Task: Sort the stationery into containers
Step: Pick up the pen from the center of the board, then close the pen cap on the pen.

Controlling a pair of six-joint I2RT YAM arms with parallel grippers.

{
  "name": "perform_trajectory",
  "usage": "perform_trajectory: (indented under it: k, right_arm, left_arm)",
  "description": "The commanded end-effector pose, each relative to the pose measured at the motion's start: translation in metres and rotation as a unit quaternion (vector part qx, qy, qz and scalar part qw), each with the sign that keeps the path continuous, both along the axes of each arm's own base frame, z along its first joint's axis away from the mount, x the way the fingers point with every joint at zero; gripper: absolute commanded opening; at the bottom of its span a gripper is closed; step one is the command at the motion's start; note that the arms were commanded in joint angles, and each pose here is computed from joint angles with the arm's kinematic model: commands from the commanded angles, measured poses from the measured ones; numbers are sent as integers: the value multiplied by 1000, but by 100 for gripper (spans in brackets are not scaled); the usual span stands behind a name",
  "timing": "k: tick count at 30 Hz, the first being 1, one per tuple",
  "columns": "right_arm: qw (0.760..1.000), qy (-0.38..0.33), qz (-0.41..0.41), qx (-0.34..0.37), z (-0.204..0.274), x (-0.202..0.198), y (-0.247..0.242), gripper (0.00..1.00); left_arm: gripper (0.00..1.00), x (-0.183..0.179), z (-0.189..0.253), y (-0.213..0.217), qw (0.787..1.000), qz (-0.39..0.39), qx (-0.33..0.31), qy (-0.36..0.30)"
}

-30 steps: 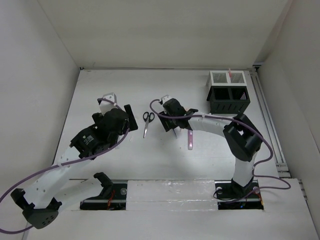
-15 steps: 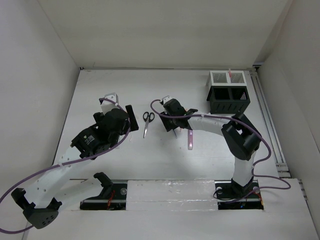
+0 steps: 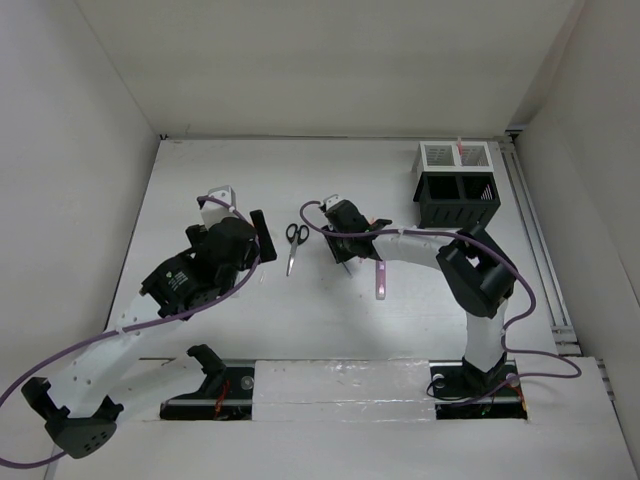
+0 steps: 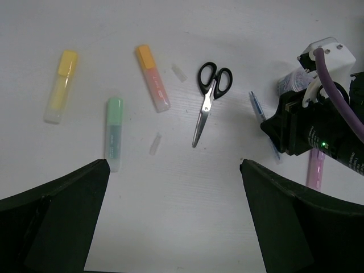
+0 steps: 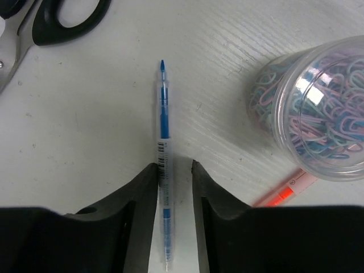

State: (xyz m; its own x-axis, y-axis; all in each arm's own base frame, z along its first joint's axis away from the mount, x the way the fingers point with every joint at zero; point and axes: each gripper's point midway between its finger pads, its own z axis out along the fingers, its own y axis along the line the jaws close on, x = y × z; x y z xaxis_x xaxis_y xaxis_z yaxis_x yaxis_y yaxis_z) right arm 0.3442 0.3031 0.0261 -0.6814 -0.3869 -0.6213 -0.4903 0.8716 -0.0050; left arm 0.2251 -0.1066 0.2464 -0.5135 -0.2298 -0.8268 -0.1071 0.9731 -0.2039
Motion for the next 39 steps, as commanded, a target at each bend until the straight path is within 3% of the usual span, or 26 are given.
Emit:
perform_trajectory:
  k: [1, 3, 8, 13, 19, 28, 32, 36, 39]
  right_arm:
    - [999, 38, 3, -24, -22, -16, -6, 29]
    - [999, 43, -5, -33, -26, -19, -11, 27]
    - [997, 55, -7, -50, -37, -28, -22, 0]
    - [998, 55, 7, -20, -32, -33, -14, 0]
    - [997, -47, 10, 55, 66, -29, -3, 0]
    - [977, -157, 14, 146, 197, -66, -26, 0]
    - [970, -171, 33, 170, 215, -83, -29, 0]
    - [964, -186, 46, 186, 225, -95, -32, 0]
    - [957, -195, 57, 209, 233, -99, -29, 0]
  left_arm:
    - [100, 0, 7, 5, 1000, 7, -2, -12]
    - [100, 0, 7, 5, 1000, 7, -2, -12]
    - [100, 2, 9, 7, 1000, 14, -1, -19]
    - [100, 6, 3, 5, 1000, 24, 4, -11]
    - [100, 8, -18, -29, 998, -6, -45, 33]
    - [100, 32, -91, -27, 992, 75, -32, 93]
    - [100, 48, -128, -16, 984, 67, -65, 154]
    - [100, 56, -121, -15, 985, 69, -46, 151]
    - [100, 55, -125, -20, 980, 25, -4, 197]
